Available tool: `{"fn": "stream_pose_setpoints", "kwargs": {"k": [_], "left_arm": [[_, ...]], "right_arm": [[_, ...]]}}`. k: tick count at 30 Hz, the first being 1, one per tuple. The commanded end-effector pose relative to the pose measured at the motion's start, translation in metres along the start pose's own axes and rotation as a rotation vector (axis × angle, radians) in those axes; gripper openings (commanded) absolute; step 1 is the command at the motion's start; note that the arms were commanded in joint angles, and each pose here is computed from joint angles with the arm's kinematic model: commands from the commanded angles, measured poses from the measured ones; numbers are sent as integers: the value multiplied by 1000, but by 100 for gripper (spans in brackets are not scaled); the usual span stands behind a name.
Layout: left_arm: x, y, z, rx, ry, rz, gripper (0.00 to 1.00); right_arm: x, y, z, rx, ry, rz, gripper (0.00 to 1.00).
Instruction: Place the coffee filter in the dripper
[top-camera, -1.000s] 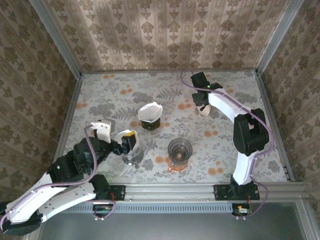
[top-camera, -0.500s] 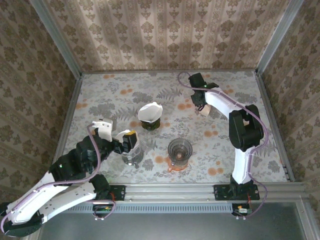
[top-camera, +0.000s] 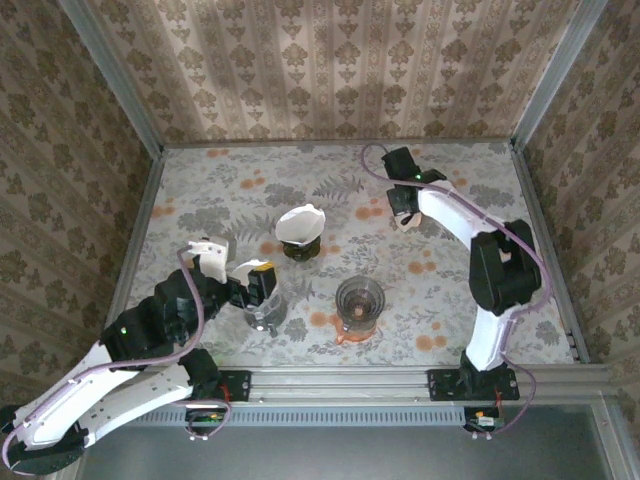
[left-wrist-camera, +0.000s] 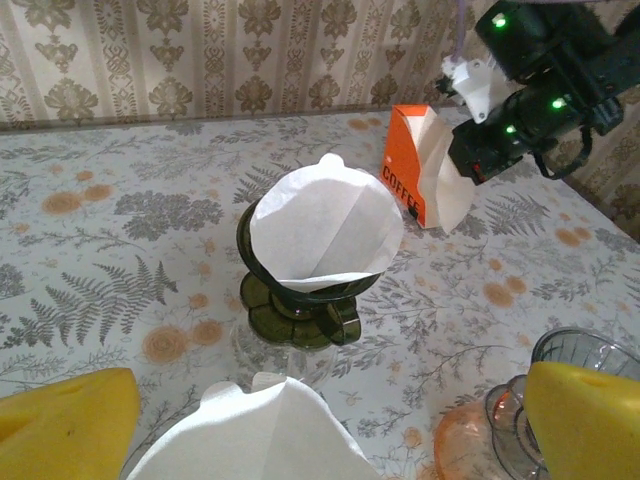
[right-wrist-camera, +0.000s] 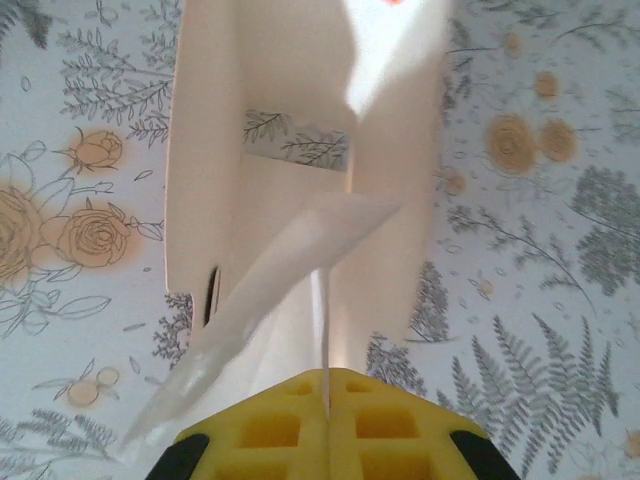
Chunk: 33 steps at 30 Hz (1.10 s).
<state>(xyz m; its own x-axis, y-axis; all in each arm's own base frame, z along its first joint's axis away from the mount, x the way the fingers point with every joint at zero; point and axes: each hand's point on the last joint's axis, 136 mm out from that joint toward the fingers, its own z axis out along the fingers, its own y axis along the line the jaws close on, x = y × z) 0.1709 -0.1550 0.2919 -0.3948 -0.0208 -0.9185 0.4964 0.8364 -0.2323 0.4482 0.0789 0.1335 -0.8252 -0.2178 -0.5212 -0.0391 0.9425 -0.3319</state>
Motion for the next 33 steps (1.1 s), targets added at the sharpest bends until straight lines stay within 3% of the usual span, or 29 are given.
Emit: {"fn": "stream_pose_setpoints", "kwargs": {"k": [1, 10, 15, 22, 33], "left_arm": [[-3, -5, 2, 27, -8, -6, 100], [-4, -6, -3, 44, -21, -17, 100], [-4, -6, -5, 52, -30, -17, 100], [-4, -1, -7, 29, -29, -1, 100], [5, 0, -1, 28, -17, 1, 100]], "right_arm": [[2, -13, -40, 27, -66, 65, 0], [39, -5, -153, -80, -208, 76, 0], [72, 19, -214, -292, -212, 56, 0], [118, 46, -283, -618, -19, 16, 0], [150, 80, -321, -820, 346, -40, 0]]}}
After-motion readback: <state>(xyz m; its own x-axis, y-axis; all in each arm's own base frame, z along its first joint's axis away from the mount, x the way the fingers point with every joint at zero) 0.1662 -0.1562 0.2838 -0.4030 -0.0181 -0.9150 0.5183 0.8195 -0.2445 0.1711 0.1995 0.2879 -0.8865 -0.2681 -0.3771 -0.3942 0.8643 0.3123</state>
